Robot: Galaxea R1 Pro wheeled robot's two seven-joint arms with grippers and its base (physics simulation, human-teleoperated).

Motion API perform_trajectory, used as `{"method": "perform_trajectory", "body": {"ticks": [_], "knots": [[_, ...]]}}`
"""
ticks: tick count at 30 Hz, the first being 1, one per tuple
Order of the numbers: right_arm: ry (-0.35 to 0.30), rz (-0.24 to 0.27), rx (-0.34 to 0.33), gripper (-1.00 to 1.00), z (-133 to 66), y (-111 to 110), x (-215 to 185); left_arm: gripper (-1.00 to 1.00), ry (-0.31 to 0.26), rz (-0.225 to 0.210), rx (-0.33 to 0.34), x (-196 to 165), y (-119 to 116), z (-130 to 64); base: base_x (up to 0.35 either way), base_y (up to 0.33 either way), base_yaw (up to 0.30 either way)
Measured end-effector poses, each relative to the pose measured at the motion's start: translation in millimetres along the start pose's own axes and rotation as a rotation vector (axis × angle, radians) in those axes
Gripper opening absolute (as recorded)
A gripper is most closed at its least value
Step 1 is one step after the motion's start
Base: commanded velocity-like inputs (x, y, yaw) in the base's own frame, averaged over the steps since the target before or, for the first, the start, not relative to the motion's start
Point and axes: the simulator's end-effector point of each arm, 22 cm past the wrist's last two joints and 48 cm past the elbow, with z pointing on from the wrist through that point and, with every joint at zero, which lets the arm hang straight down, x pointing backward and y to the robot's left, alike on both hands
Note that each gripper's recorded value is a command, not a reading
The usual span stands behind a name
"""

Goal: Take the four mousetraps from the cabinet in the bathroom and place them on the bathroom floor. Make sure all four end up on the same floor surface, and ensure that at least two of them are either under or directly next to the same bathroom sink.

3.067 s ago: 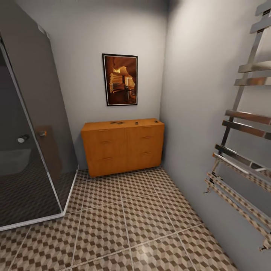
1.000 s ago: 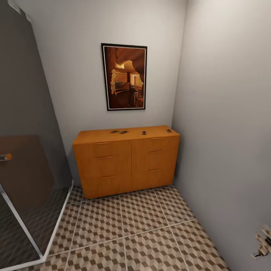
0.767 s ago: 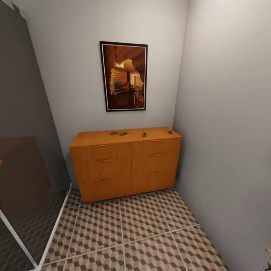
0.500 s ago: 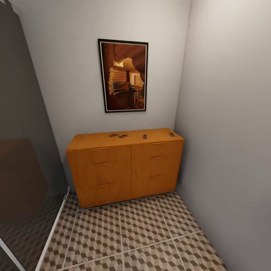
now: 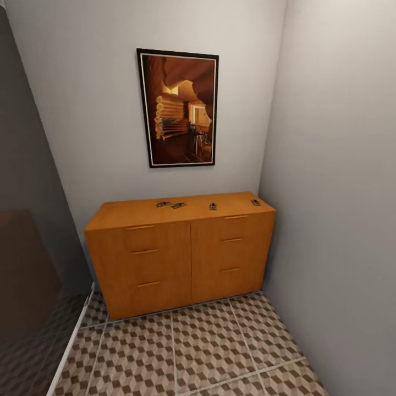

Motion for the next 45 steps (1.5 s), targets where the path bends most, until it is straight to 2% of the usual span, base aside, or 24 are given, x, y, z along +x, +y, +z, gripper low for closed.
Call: {"method": "perform_trajectory", "body": {"ticks": [45], "knots": [[-0.001, 0.006, 0.000, 1.00, 0.0, 0.1, -0.2, 1.00, -0.006, 0.001, -0.001, -1.3, 1.0, 0.0, 0.324, 0.000, 0.000]]}}
